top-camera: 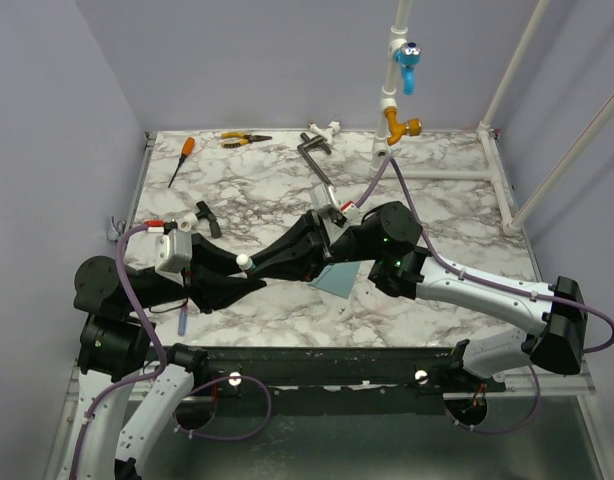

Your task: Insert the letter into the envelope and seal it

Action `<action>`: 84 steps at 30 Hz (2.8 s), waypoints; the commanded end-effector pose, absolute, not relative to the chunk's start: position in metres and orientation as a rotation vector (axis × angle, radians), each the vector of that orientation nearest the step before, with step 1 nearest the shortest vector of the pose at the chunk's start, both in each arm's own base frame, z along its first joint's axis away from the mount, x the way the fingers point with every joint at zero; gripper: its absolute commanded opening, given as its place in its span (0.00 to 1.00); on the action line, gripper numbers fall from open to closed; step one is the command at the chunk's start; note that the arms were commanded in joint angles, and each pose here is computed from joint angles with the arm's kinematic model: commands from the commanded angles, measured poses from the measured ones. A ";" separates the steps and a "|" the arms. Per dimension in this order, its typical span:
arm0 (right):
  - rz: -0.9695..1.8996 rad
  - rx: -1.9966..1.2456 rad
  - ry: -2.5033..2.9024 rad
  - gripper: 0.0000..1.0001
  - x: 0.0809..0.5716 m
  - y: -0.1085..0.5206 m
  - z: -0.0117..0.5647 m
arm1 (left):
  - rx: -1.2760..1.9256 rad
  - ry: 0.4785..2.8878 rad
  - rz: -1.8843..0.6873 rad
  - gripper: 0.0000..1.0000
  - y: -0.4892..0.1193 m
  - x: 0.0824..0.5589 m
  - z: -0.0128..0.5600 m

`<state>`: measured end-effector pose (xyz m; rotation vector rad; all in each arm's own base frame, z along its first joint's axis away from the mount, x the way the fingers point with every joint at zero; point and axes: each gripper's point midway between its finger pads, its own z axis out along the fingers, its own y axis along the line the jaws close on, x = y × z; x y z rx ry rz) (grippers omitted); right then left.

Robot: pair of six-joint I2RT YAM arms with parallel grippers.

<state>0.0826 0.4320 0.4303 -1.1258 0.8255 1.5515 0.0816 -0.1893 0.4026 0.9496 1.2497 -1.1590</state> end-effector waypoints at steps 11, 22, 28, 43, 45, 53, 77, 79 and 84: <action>1.589 -1.138 0.845 0.33 0.080 0.441 0.443 | 0.988 1.200 -1.123 0.00 -0.189 0.077 0.403; 1.512 -1.104 0.980 0.19 0.099 0.448 0.429 | 0.975 1.280 -0.992 0.00 -0.184 0.104 0.374; 1.502 -1.120 0.961 0.57 0.093 0.437 0.437 | 0.902 1.317 -0.944 0.00 -0.179 0.116 0.372; 1.314 -1.067 1.125 0.84 0.118 0.424 0.375 | 0.770 1.207 -1.049 0.00 -0.177 0.093 0.430; 1.347 -1.069 1.101 0.85 0.115 0.427 0.374 | 0.771 1.194 -1.063 0.00 -0.177 0.088 0.437; 1.470 -1.106 0.967 0.74 0.094 0.429 0.388 | 0.759 1.192 -1.069 0.00 -0.176 0.087 0.442; 1.603 -1.151 0.905 0.45 0.080 0.442 0.408 | 0.773 1.190 -1.075 0.00 -0.177 0.086 0.440; 1.594 -1.152 0.923 0.30 0.083 0.444 0.405 | 0.780 1.182 -1.070 0.00 -0.177 0.085 0.442; 1.568 -1.139 0.967 0.00 0.091 0.450 0.403 | 0.763 1.171 -1.036 0.00 -0.175 0.089 0.444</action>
